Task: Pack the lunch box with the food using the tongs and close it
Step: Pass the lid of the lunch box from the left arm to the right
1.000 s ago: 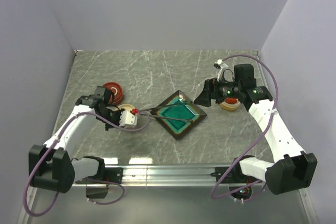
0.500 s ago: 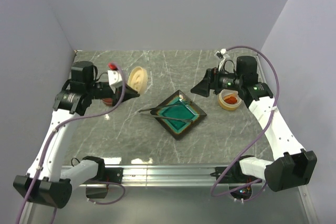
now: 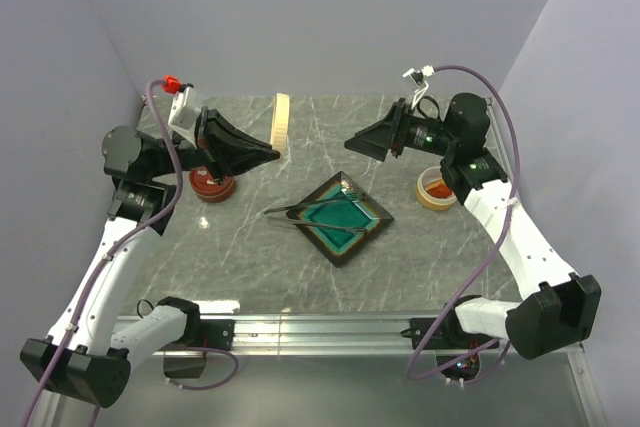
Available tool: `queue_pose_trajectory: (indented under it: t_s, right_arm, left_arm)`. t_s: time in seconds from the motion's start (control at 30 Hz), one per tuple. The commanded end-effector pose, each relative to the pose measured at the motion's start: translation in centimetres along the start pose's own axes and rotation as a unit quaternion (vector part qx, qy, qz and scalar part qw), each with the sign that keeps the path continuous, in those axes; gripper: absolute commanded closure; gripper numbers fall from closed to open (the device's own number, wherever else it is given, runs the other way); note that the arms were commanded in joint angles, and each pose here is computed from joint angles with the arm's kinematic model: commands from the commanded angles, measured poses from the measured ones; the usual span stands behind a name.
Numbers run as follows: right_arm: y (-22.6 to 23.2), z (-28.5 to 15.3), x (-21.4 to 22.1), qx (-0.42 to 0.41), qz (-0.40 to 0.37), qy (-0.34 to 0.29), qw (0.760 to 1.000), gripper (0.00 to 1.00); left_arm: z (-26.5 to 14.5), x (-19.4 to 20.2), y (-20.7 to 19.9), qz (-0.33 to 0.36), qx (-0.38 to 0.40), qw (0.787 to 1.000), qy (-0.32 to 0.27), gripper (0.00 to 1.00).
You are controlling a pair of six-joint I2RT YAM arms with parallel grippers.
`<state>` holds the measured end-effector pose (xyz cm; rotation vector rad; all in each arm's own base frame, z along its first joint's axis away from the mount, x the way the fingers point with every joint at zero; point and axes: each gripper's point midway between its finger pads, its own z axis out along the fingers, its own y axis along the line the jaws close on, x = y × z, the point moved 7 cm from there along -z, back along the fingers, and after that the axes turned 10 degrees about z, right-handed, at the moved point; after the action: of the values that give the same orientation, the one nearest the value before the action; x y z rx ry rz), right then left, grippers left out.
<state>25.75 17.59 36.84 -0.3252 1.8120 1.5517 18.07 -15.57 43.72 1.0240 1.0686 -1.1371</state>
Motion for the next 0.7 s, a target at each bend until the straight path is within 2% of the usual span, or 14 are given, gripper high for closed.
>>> queue_pose_trajectory:
  t_s: [0.0,0.17,0.4,0.57,0.67]
  right_arm:
    - [4.6,0.9,-2.4,-0.074,-0.043,-0.037,0.996,0.03]
    - [6.8,2.5,-2.9,-0.099,-0.065,-0.038,0.992,0.04]
    - [8.6,4.8,-3.1,-0.117,-0.026,-0.024,0.992,0.05]
    - [8.9,5.7,-3.0,-0.119,-0.03,-0.017,0.992,0.05]
    - [8.8,6.1,-3.1,-0.126,0.002,-0.012,0.992,0.06]
  left_arm:
    - [0.3,-2.4,-1.3,-0.009,0.025,0.999,-0.043,1.0]
    - [0.5,-2.8,-1.1,-0.018,0.027,0.998,-0.048,1.0]
    - [0.7,-2.5,-1.3,-0.02,0.046,0.998,-0.039,1.0]
    - [0.8,-1.9,-1.5,-0.017,0.06,0.998,-0.03,1.0]
    - [0.9,-1.6,-1.7,-0.007,0.07,0.997,-0.022,1.0]
